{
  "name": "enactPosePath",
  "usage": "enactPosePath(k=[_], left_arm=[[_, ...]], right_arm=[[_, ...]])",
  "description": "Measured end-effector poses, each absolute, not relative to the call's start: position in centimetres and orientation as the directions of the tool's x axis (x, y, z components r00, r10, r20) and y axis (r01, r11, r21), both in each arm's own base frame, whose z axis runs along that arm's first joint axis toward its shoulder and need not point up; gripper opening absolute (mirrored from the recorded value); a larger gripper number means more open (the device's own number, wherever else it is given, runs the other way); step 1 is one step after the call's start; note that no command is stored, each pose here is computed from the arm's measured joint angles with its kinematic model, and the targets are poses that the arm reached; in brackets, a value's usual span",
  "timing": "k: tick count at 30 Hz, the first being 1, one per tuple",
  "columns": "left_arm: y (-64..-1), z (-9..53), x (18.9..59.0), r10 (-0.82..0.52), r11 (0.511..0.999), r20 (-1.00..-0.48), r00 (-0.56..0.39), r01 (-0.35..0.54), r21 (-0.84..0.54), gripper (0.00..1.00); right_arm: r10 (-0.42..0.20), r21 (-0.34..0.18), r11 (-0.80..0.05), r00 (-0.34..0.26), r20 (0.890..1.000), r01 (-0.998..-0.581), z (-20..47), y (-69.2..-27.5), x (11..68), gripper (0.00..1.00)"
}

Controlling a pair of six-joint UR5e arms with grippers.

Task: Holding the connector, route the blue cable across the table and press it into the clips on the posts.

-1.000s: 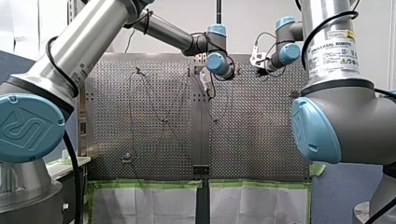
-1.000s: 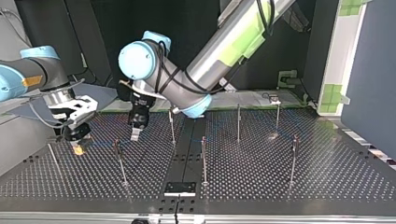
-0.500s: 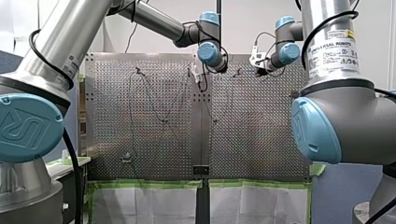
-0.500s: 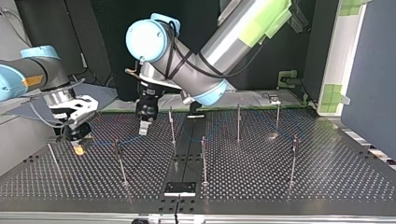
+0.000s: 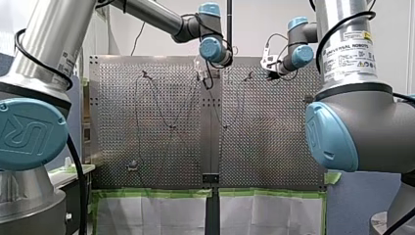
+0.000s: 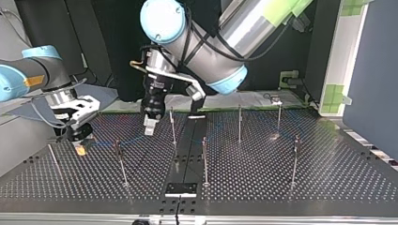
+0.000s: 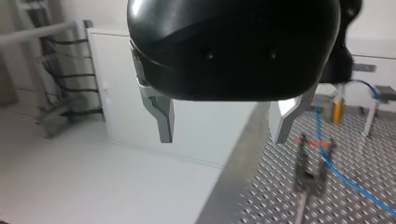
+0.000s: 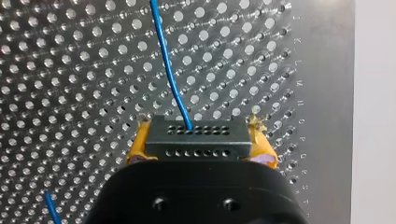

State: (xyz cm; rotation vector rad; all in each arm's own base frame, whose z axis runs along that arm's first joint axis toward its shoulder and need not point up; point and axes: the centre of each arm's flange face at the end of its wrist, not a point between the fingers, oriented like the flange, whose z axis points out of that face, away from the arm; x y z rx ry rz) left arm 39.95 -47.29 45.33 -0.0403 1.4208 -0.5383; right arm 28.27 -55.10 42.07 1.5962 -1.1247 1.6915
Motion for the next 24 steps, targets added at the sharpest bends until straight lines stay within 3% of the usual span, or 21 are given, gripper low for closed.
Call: enactPosePath(k=[19, 24], left_arm=[[-44.1, 48.4, 35.3, -0.511, 0.816, -0.848, 0.138, 0.389, -0.428, 1.00], [-44.1, 46.1, 35.4, -0.500, 0.821, -0.856, 0.133, 0.385, -0.420, 1.00]], right_arm=[[-0.152, -0.198, -0.503, -0.140, 0.978, -0.841, 42.0, -54.9, 28.6, 0.00], [-0.150, -0.193, -0.507, -0.135, 0.979, -0.840, 42.0, -54.8, 28.9, 0.00]])
